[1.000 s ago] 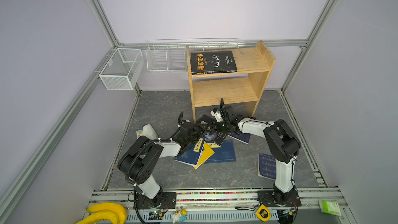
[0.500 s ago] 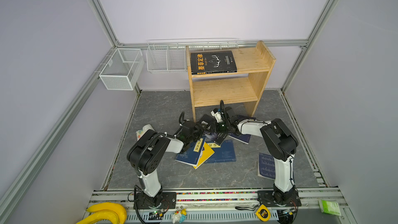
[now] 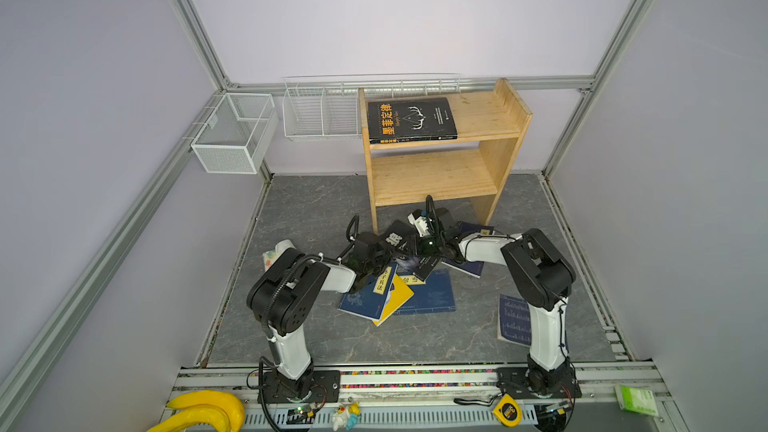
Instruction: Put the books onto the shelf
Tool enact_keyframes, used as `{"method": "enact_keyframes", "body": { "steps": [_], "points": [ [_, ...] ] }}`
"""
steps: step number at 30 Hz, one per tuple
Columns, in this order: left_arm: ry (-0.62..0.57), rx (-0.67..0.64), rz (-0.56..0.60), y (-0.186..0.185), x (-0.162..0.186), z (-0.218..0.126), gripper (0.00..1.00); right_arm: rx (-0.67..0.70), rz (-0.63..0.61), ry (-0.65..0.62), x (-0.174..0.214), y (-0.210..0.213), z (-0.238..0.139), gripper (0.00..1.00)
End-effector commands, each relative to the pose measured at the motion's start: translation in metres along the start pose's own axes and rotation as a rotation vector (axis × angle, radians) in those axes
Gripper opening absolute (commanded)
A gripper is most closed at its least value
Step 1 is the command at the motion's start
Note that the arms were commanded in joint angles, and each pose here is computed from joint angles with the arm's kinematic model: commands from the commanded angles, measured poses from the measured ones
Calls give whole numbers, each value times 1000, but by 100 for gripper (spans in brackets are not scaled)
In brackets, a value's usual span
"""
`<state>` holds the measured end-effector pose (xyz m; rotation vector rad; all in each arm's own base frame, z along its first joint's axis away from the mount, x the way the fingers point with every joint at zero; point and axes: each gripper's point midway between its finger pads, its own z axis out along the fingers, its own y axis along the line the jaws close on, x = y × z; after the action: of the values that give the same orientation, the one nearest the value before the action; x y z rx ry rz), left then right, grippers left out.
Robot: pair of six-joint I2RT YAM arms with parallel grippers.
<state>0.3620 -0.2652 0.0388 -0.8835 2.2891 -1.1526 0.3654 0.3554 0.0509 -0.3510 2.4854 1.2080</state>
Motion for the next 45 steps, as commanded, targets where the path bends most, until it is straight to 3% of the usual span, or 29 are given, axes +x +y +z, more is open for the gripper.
{"method": "enact_keyframes", "body": {
  "steps": [1, 7, 12, 15, 21, 27, 30, 37, 45],
  "points": [
    [62, -49, 33, 11, 17, 7, 2, 76, 88, 114, 39, -19, -3, 48],
    [57, 38, 116, -21, 16, -7, 0, 52, -5, 3, 4, 12, -40, 55],
    [68, 193, 240, -81, 22, -42, 0, 105, -141, -122, -29, 49, -95, 60],
    [79, 176, 361, -109, 28, -74, 0, 122, -199, -218, -47, 73, -139, 63],
    [140, 125, 547, -133, 42, -145, 0, 207, -291, -443, -71, 110, -229, 84],
    [162, 301, 739, -187, 57, -234, 0, 265, -339, -680, -84, 139, -312, 100],
    [82, 431, 813, -225, 54, -278, 0, 265, -384, -790, -87, 160, -349, 89],
    [-124, 728, 980, -330, 46, -367, 0, 139, -425, -836, -85, 195, -373, 88],
    [-514, 870, 860, -420, -7, -421, 0, -147, -404, -862, -90, 239, -376, 89]
  ]
}}
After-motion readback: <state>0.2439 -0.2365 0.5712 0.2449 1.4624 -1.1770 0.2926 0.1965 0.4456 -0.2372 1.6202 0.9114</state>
